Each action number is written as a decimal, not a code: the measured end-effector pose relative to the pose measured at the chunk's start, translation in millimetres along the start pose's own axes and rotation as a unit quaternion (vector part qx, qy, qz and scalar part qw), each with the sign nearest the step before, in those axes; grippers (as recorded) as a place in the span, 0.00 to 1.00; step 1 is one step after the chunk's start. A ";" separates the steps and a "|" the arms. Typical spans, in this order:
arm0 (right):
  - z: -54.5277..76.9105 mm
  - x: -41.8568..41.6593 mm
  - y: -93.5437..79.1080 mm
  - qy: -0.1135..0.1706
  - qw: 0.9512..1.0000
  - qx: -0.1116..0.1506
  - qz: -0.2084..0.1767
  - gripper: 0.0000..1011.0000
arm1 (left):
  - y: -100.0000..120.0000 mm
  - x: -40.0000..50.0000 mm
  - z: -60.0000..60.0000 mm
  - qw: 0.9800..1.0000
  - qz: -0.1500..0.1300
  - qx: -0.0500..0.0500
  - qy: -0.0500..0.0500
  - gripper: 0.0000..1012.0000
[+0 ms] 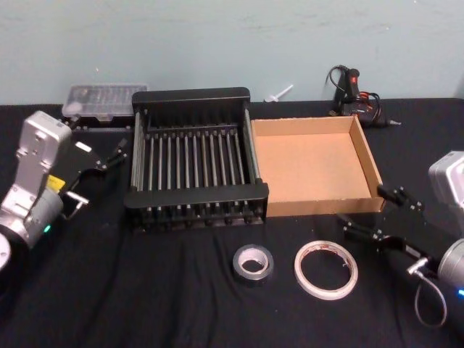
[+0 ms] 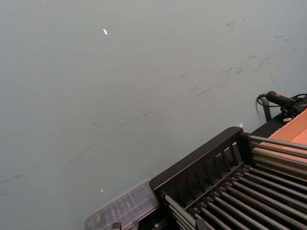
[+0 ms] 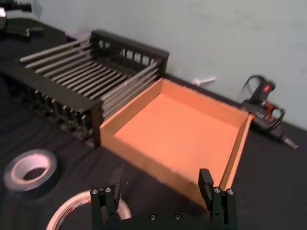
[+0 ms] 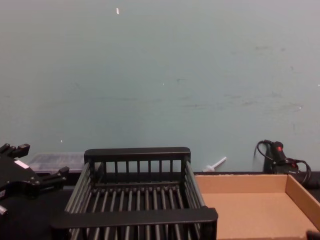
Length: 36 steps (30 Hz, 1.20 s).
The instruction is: Pick up the white tape and place it into the black box , Pick up the silver tape and place it into the brown box.
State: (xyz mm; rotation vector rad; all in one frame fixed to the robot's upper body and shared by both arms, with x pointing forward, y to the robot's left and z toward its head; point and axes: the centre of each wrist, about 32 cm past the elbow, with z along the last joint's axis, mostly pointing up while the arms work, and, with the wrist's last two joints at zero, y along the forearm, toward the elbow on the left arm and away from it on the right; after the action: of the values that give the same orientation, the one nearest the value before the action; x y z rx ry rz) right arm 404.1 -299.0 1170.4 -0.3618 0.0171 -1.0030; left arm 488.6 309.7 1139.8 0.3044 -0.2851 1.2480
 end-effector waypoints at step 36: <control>-1.2 -13.3 -0.3 0.042 0.990 -0.128 0.036 0.99 | 0.0 0.0 0.0 1.000 0.000 0.000 0.000 0.99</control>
State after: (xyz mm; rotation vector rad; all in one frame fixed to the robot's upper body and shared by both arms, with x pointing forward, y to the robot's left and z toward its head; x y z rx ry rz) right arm 396.4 -288.4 1167.3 -0.5503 0.2355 -0.9462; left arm 488.6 309.7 1139.8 0.3045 -0.2850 1.2480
